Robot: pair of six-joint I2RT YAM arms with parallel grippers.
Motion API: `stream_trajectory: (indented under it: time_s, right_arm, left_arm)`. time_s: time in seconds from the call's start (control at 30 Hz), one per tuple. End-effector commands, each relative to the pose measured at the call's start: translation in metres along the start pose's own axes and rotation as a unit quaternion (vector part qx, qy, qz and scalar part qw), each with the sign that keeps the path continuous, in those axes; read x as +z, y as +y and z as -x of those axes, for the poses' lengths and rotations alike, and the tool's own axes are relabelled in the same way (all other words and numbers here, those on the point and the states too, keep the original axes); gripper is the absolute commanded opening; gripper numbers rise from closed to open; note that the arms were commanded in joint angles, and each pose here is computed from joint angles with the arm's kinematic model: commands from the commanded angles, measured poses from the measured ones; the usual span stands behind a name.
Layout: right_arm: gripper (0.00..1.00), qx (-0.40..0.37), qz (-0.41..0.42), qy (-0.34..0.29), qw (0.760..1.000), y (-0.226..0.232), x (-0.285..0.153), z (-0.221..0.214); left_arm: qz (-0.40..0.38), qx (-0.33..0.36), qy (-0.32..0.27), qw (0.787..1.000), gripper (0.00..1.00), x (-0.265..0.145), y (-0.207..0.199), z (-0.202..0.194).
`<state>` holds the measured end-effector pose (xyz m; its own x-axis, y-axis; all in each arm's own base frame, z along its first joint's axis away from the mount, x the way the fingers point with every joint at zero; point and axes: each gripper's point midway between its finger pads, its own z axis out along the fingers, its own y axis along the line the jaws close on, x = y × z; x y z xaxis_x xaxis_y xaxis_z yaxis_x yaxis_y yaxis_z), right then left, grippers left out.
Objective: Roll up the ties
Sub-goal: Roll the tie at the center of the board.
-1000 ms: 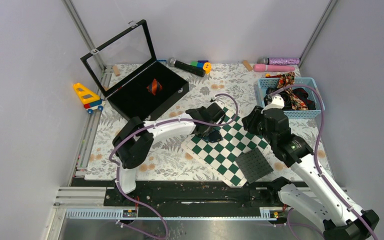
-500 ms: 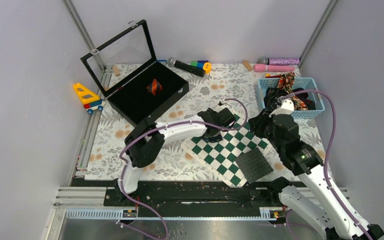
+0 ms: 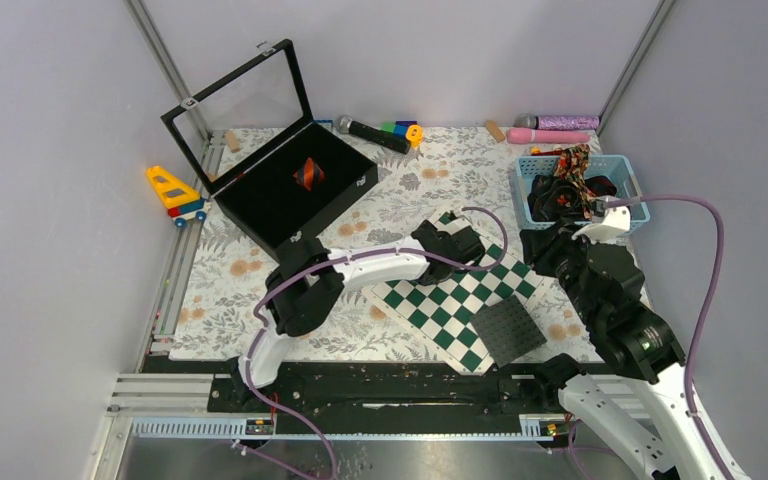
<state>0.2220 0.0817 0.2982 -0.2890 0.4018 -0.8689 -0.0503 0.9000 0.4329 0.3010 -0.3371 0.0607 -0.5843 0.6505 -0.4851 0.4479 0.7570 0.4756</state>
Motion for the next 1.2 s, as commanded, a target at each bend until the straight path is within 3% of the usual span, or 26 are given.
stream_trajectory:
  time_s: [0.0, 1.17]
  right_arm:
    - [0.37, -0.009, -0.015, -0.021, 1.000, -0.006, -0.009, 0.014]
    - [0.37, -0.003, -0.002, -0.030, 1.000, -0.002, -0.019, 0.023]
  left_arm:
    - [-0.015, -0.011, -0.012, 1.000, 0.59, -0.010, -0.015, 0.015]
    - [-0.098, -0.025, -0.008, 0.995, 0.61, -0.029, -0.058, 0.019]
